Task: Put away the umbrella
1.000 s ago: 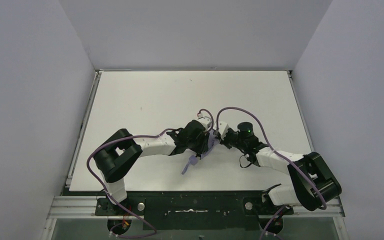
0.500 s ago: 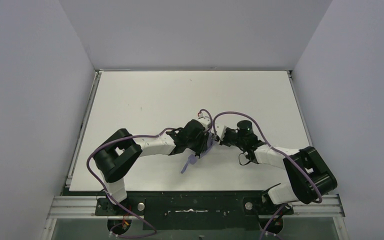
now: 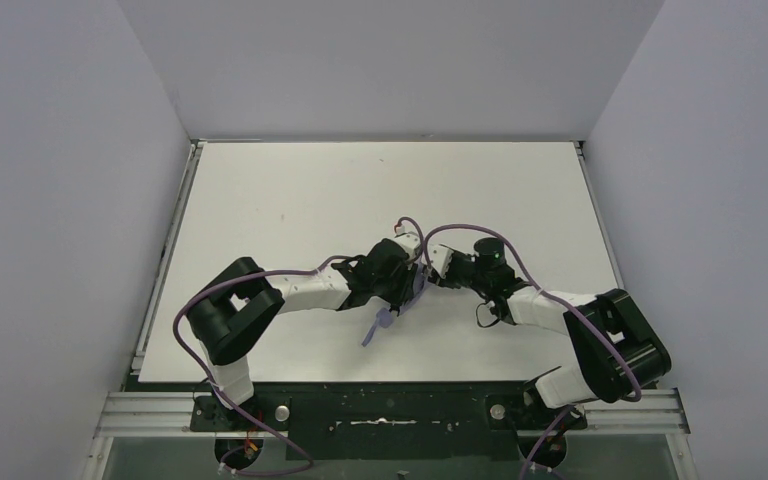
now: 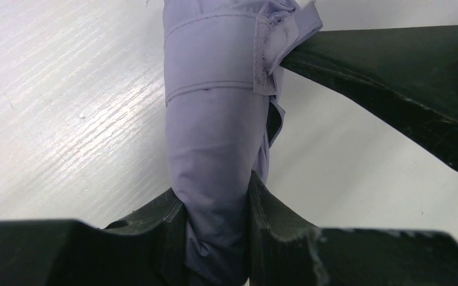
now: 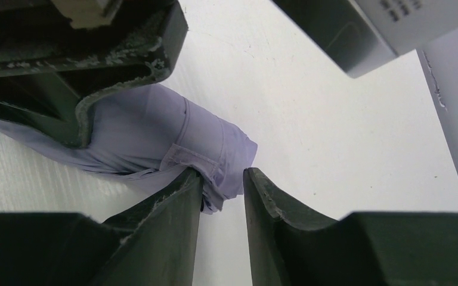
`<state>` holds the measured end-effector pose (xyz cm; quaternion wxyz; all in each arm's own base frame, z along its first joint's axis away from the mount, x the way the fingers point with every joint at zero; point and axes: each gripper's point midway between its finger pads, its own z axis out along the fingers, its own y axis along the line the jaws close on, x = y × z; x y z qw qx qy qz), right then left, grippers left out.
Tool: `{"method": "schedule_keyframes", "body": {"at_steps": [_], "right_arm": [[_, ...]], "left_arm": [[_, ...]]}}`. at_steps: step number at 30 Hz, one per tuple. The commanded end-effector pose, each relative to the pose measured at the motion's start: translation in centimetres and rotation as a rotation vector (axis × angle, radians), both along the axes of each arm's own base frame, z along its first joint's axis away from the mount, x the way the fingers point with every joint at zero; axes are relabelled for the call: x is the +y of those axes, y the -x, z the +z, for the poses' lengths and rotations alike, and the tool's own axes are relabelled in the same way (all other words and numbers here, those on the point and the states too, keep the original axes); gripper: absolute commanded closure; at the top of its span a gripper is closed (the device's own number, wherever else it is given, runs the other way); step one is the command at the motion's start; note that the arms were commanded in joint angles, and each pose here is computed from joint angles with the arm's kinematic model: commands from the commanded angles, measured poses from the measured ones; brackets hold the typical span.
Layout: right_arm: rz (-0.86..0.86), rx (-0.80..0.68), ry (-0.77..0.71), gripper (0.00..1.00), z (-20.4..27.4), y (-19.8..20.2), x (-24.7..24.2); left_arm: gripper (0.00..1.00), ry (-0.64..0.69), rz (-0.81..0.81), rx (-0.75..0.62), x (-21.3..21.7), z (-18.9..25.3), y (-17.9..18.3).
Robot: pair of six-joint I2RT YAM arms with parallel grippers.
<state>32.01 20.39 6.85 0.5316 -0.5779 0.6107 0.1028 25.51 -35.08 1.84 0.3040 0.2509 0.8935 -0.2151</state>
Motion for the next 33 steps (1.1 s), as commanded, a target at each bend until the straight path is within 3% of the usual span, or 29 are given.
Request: {"method": "schedule_keyframes", "body": {"at_steps": [1,11,15,19,24,26,29,33], "right_arm": [[-0.110,-0.329,-0.090,0.67,8.6,-5.6,-0.3],[-0.229,-0.362,-0.136,0.65,10.4,-6.0,-2.0],[-0.334,-0.318,-0.242,0.66,11.4,-5.5,-3.2],[-0.508,-0.158,-0.476,0.66,12.4,-4.0,-4.8],[-0.751,0.224,-0.585,0.64,10.2,-1.0,-6.6],[-0.770,0.318,-0.618,0.64,9.5,0.5,-6.4],[-0.756,0.390,-0.683,0.61,9.0,2.8,-6.2],[-0.707,0.334,-0.687,0.56,10.4,4.6,-6.8]], "left_arm": [[1.00,-0.378,-0.155,0.308,8.4,-8.3,9.2],[1.00,-0.378,-0.153,0.311,8.5,-8.3,9.3],[1.00,-0.379,-0.150,0.309,8.5,-8.3,9.2],[1.00,-0.382,-0.163,0.303,8.5,-8.3,9.1],[1.00,-0.329,-0.257,0.292,7.5,-7.5,9.3],[1.00,-0.301,-0.323,0.293,7.0,-7.0,9.5],[1.00,-0.266,-0.423,0.278,6.1,-5.9,9.6],[1.00,-0.190,-0.548,0.276,4.9,-3.8,9.4]]}}
